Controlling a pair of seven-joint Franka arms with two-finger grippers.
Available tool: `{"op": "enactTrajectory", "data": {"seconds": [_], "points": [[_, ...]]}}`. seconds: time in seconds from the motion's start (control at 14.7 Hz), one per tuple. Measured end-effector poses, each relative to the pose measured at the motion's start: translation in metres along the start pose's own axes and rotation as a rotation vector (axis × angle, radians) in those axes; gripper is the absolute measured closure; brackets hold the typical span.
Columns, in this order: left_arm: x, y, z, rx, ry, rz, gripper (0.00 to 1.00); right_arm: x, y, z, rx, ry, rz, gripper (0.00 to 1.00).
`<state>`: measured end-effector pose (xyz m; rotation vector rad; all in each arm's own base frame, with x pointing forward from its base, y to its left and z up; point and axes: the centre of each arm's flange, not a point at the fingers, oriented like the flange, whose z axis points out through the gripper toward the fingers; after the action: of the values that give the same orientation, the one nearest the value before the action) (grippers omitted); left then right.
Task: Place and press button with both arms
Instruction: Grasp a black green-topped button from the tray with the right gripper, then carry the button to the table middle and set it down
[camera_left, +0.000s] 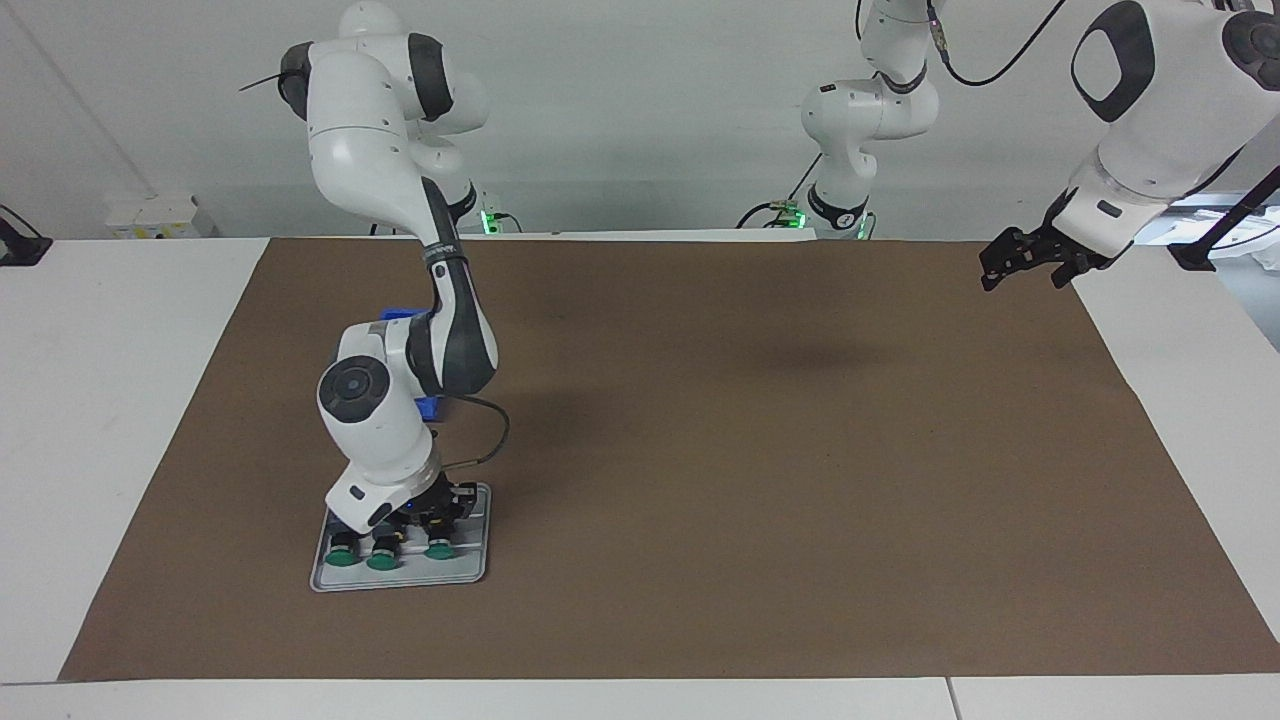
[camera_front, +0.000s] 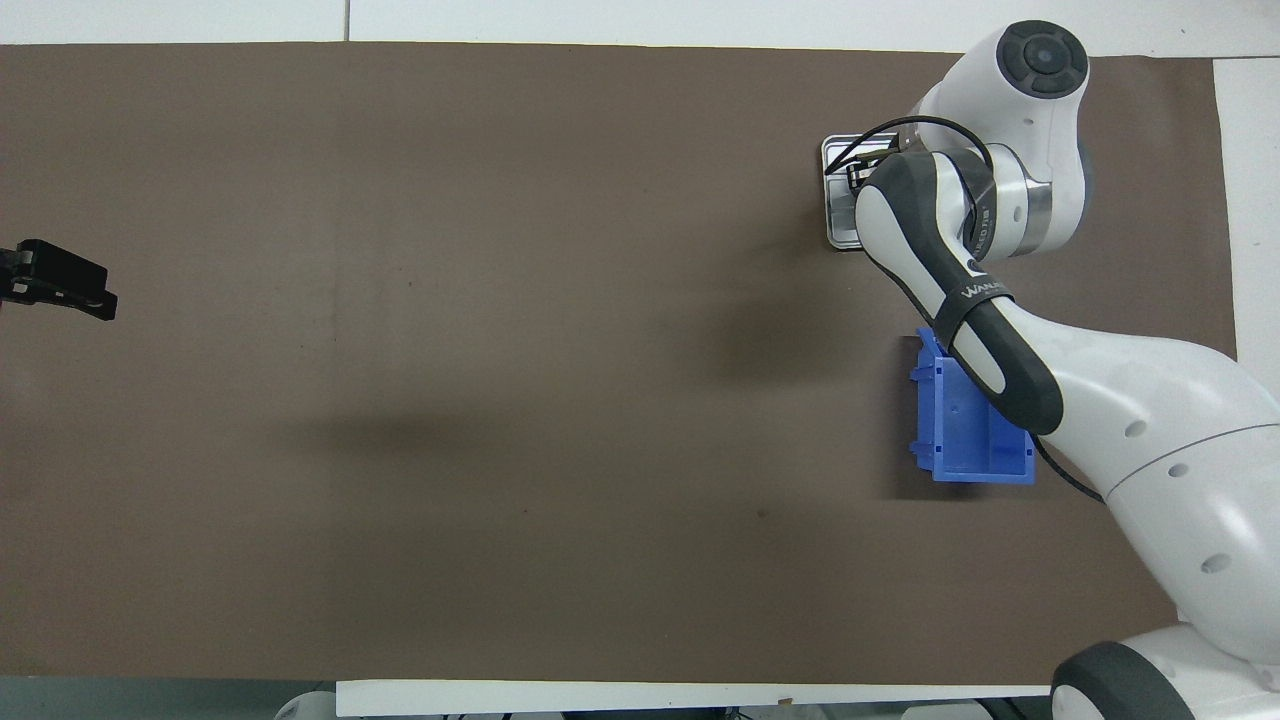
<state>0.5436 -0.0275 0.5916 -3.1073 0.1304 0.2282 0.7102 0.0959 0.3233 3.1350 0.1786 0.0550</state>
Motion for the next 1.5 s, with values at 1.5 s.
{"op": "enactTrajectory", "data": {"seconds": [1.5], "points": [[0.000,0.002,0.000,0.001,0.001,0.004,0.00,-0.132,-0.352,-0.082,-0.022,-0.110,0.948,0.67]]}}
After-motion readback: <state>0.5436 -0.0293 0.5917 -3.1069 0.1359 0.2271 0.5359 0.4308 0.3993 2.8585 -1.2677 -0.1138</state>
